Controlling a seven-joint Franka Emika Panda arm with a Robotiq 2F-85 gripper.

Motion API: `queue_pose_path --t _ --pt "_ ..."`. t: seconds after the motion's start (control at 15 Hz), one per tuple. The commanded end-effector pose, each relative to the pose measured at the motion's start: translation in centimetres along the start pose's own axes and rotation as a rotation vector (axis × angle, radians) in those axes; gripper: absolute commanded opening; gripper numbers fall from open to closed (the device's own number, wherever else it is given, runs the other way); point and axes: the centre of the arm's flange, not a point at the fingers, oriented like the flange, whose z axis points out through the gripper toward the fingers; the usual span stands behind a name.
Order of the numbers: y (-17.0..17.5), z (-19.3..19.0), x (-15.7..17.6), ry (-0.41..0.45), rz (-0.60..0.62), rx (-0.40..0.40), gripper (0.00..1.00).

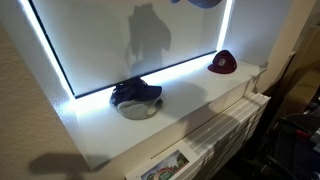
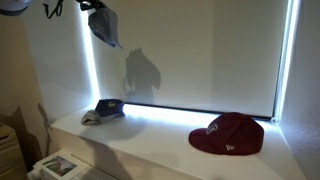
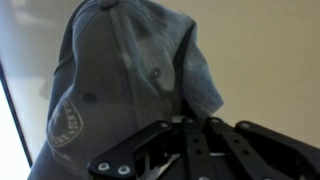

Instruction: Move the grey cap to the right

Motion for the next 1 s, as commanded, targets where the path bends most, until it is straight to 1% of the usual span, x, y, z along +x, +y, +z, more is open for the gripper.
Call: queue_pose_path --t 0.0,0.07,0.13,0.2,0.27,0.4,0.53,0.73,0.93 --pt "4.1 -3.3 6.7 0.098 0.179 0.031 0.01" --pt "4.6 -3.7 7.4 0.113 0.232 0.051 0.01" --pt "5.2 -4.0 7.9 0.036 0.255 0.097 0.01" --pt "5.4 -4.5 7.6 -0.048 0.194 0.081 0.01" --pt "5.6 -4.8 6.0 -0.075 0.153 0.044 0.01" --pt "7.1 -4.2 0.4 -0.162 0.095 0.003 0.01" --pt "8.6 -3.3 -3.4 -0.243 0.036 -0.042 0.01" --pt "9.9 -1.9 -6.5 -0.357 -0.048 -0.102 0.01" --pt "9.6 -0.3 -8.0 -0.457 -0.149 -0.123 0.01"
